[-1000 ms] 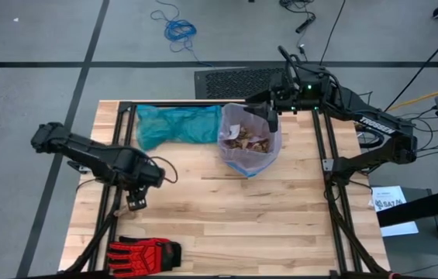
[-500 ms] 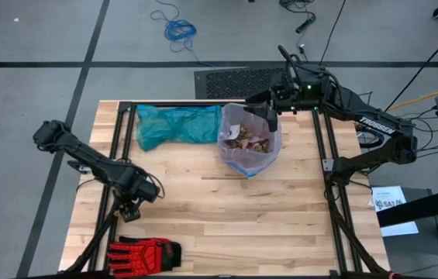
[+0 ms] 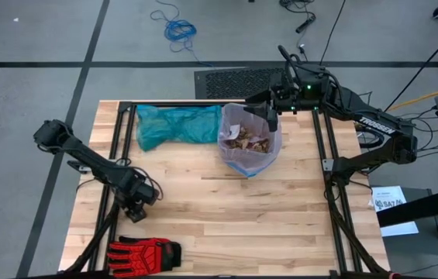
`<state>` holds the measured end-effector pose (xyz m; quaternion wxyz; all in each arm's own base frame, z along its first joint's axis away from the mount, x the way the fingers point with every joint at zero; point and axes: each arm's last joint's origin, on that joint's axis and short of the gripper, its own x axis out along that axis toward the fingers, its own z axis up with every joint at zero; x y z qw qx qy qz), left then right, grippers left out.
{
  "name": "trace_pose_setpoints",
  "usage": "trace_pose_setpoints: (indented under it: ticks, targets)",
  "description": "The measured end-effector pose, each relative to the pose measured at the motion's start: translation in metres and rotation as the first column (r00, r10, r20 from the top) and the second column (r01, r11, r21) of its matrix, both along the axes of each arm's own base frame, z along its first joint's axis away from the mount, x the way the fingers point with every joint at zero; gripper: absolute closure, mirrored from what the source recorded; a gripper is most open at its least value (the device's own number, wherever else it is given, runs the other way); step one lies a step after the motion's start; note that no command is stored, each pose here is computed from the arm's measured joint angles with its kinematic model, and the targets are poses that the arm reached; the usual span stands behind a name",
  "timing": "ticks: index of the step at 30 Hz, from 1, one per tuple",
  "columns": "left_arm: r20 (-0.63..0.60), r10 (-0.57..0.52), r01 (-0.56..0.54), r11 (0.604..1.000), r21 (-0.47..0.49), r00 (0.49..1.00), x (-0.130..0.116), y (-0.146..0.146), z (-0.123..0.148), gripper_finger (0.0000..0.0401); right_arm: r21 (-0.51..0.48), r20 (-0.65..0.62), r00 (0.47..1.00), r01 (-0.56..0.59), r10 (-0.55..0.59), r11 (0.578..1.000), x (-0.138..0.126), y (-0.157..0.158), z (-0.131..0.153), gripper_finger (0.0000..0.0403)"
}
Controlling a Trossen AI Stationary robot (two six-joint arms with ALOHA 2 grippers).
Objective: Place trash/remove bag and relplace
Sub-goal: Put the brown paper into the black trash bin
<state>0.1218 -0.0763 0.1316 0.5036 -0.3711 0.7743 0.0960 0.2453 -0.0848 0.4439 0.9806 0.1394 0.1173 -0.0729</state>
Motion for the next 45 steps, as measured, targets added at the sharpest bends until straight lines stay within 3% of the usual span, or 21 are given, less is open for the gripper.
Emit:
trace_pose_setpoints:
  ticks: [6, 11, 14, 17, 21, 27, 29, 31, 34, 38, 45]
  targets:
    - [0.204, 0.058, -0.039, 0.994, -0.099, 0.977, 0.031, -0.012, 0.023, 0.0382, 0.02, 0.002, 1.0, 0.005, -0.005, 1.0, 0.0, 0.0, 0.0, 0.0245]
    - [0.409, 0.117, -0.099, 0.993, -0.065, 0.905, 0.062, -0.008, 0.061, 0.0395, 0.019, 0.003, 1.0, 0.004, -0.004, 1.0, 0.0, 0.0, 0.0, 0.0245]
    - [0.511, 0.127, -0.165, 0.986, 0.029, 0.85, 0.075, 0.008, 0.089, 0.0397, 0.017, 0.006, 1.0, 0.004, -0.004, 1.0, 0.0, 0.0, 0.0, 0.0245]
    - [0.604, 0.144, -0.281, 0.95, 0.138, 0.784, 0.083, 0.032, 0.124, 0.0398, 0.017, 0.005, 1.0, 0.004, -0.004, 1.0, 0.0, 0.0, 0.0, 0.0245]
    - [0.808, 0.097, -0.443, 0.871, 0.213, 0.581, 0.096, 0.068, 0.183, 0.0399, 0.015, 0.012, 1.0, 0.003, -0.003, 1.0, 0.0, 0.0, 0.001, 0.0245]
    - [0.986, -0.075, -0.611, 0.777, 0.15, 0.147, 0.123, 0.122, 0.256, 0.04, 0.002, 0.045, 0.999, 0.003, -0.003, 1.0, 0.001, 0.0, 0.004, 0.0245]
    - [0.991, -0.103, -0.613, 0.779, 0.133, 0.084, 0.136, 0.136, 0.264, 0.04, -0.007, 0.069, 0.998, 0.003, -0.002, 1.0, 0.001, 0.0, 0.007, 0.0245]
    - [0.993, -0.112, -0.591, 0.798, 0.119, 0.048, 0.154, 0.148, 0.265, 0.04, -0.013, 0.083, 0.997, 0.003, -0.002, 1.0, 0.002, -0.001, 0.008, 0.0245]
    - [0.992, -0.115, -0.531, 0.838, 0.121, 0.046, 0.186, 0.161, 0.257, 0.04, -0.029, 0.105, 0.994, 0.003, 0.0, 1.0, 0.002, -0.001, 0.011, 0.0245]
    - [0.989, -0.145, -0.475, 0.871, 0.126, -0.004, 0.227, 0.172, 0.254, 0.0397, -0.033, 0.117, 0.993, 0.011, -0.008, 0.999, 0.001, -0.003, 0.012, 0.0245]
    - [0.991, -0.132, -0.382, 0.917, 0.116, -0.015, 0.267, 0.182, 0.248, 0.0312, -0.035, 0.123, 0.992, 0.033, -0.028, 0.999, -0.002, -0.007, 0.016, 0.0245]
